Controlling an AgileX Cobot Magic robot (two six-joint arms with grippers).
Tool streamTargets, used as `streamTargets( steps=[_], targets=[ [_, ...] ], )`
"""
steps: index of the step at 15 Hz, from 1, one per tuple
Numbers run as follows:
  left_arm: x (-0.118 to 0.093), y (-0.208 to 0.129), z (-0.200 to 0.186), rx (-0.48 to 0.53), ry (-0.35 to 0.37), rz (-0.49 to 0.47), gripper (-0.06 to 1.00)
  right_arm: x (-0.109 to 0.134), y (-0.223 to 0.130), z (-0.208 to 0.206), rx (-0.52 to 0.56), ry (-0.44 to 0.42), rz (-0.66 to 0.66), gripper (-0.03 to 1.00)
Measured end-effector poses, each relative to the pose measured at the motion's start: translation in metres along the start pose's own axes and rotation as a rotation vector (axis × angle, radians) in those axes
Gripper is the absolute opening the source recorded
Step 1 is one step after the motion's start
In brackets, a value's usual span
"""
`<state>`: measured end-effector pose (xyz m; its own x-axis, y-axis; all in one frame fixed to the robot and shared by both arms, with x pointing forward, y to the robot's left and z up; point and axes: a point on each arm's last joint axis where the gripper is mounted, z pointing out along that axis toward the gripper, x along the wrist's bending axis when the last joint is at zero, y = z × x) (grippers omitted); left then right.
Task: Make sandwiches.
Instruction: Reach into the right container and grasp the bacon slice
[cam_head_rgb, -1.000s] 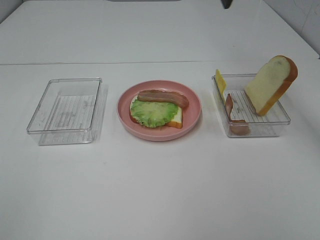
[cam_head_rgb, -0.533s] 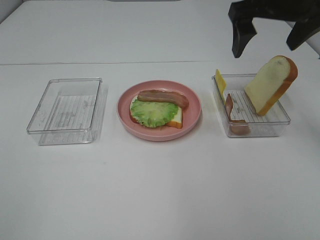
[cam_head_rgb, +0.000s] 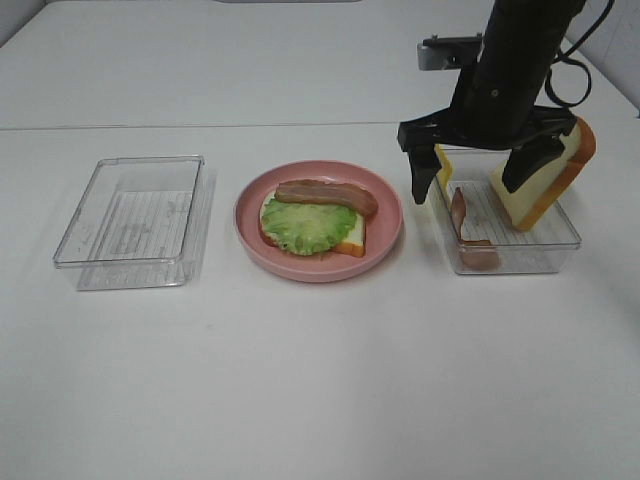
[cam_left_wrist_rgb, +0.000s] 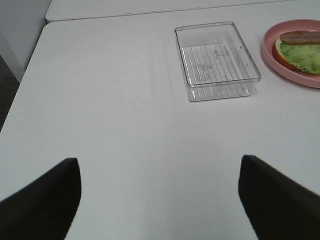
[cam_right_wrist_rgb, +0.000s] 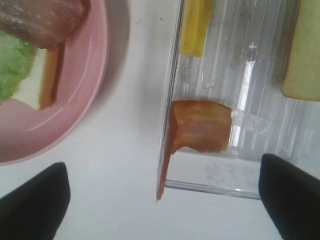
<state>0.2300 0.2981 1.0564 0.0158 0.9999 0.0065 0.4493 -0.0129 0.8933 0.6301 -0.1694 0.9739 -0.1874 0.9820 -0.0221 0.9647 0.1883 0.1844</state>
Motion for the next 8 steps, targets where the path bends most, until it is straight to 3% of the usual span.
streamTargets(
  steps=[4, 7, 8],
  targets=[
    [0.000, 0.000, 0.000, 0.000, 0.000, 0.000, 0.79, 0.002, 0.002, 0.031, 0.035, -0.003, -0.022, 0.97],
    [0.000, 0.000, 0.000, 0.000, 0.000, 0.000, 0.79, 0.002, 0.003, 0.036, 0.025, -0.004, -0.026, 0.87],
    [0.000, 0.000, 0.000, 0.000, 0.000, 0.000, 0.79, 0.002, 0.004, 0.036, 0.020, -0.009, -0.031, 0.64]
  ],
)
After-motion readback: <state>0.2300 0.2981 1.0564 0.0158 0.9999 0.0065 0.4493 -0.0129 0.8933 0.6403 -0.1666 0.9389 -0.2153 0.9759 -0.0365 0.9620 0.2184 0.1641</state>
